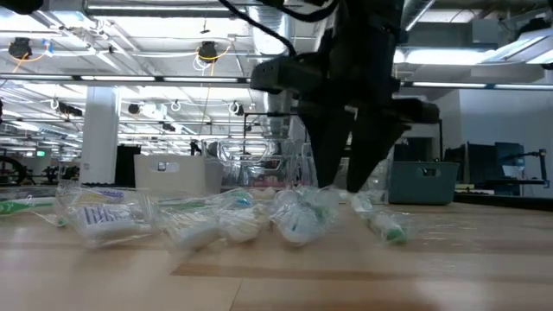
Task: Pick & Place Toothbrushes
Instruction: Put the green toothbrush into the right transparent bin
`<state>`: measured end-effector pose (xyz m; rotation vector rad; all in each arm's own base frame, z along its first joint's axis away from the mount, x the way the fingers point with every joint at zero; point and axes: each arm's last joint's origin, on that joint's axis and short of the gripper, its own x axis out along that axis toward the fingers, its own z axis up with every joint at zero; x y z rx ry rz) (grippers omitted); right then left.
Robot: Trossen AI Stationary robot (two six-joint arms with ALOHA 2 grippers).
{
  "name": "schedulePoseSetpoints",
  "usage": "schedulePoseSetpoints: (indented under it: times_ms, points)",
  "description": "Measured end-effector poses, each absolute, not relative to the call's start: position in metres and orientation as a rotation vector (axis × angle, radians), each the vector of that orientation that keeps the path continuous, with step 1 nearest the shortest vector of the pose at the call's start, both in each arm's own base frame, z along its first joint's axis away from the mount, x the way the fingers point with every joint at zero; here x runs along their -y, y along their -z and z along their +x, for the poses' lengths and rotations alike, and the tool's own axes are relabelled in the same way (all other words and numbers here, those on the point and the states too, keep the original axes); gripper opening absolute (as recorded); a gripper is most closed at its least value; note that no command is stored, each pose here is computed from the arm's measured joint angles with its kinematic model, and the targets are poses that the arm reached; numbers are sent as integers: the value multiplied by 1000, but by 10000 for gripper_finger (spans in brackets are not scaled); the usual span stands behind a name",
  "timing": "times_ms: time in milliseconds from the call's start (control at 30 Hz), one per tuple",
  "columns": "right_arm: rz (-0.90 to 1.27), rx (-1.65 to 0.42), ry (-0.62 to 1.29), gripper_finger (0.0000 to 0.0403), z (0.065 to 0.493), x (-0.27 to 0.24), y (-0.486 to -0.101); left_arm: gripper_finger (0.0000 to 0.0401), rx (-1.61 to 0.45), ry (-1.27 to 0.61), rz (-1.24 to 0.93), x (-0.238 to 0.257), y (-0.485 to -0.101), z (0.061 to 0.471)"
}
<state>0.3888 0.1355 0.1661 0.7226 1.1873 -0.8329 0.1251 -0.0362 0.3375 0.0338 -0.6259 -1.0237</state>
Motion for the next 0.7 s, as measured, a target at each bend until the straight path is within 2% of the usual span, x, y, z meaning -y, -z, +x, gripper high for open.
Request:
schedulePoseSetpoints:
  times_ms: [200,500,700]
  points:
    - [690,-1230,937,163,378,-136,-168,108,625,1024,33,36,-337,125]
    - [700,-1243,939,167,377,-138,-167,108,625,1024,33,36,-337,125]
    - [723,-1253,944,167,373,-136,-150,108,625,1024,33,36,-337,125]
